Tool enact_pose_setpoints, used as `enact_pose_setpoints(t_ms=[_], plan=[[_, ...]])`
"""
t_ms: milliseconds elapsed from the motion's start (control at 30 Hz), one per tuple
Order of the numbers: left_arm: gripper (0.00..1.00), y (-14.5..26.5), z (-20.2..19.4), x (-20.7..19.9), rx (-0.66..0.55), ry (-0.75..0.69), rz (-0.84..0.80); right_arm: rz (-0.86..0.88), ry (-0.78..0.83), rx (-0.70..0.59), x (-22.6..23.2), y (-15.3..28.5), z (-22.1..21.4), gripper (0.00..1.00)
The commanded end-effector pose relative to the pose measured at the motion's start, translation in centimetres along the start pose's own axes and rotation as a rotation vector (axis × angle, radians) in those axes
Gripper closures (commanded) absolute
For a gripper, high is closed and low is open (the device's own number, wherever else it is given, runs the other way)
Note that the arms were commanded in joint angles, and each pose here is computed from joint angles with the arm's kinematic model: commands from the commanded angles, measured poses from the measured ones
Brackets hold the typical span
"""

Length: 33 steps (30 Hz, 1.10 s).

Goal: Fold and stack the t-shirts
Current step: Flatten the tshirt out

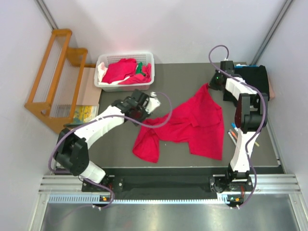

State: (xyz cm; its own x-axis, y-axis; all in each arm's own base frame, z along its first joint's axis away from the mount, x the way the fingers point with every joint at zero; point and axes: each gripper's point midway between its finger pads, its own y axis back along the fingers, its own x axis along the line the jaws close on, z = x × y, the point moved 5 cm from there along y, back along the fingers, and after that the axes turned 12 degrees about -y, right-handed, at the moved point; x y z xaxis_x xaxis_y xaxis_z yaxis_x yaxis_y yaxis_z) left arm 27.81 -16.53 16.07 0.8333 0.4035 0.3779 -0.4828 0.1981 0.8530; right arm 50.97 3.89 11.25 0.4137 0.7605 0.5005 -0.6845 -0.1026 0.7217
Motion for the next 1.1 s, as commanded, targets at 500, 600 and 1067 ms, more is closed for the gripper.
enact_pose_setpoints(t_ms=[500,600,1067], plan=[[0.36,2.9,3.7,-3.8,-0.143,0.133,-0.308,0.034,0.011,-0.031,1.0,0.9,1.3,1.0],[0.35,2.5,3.0,-4.7,-0.12,0.128,-0.329,0.033,0.013,-0.028,1.0,0.9,1.1,1.0],[0.41,-0.4,2.2,-5.7,-0.072,0.116,-0.335,0.04,0.017,-0.031,1.4,1.2,1.2,1.0]])
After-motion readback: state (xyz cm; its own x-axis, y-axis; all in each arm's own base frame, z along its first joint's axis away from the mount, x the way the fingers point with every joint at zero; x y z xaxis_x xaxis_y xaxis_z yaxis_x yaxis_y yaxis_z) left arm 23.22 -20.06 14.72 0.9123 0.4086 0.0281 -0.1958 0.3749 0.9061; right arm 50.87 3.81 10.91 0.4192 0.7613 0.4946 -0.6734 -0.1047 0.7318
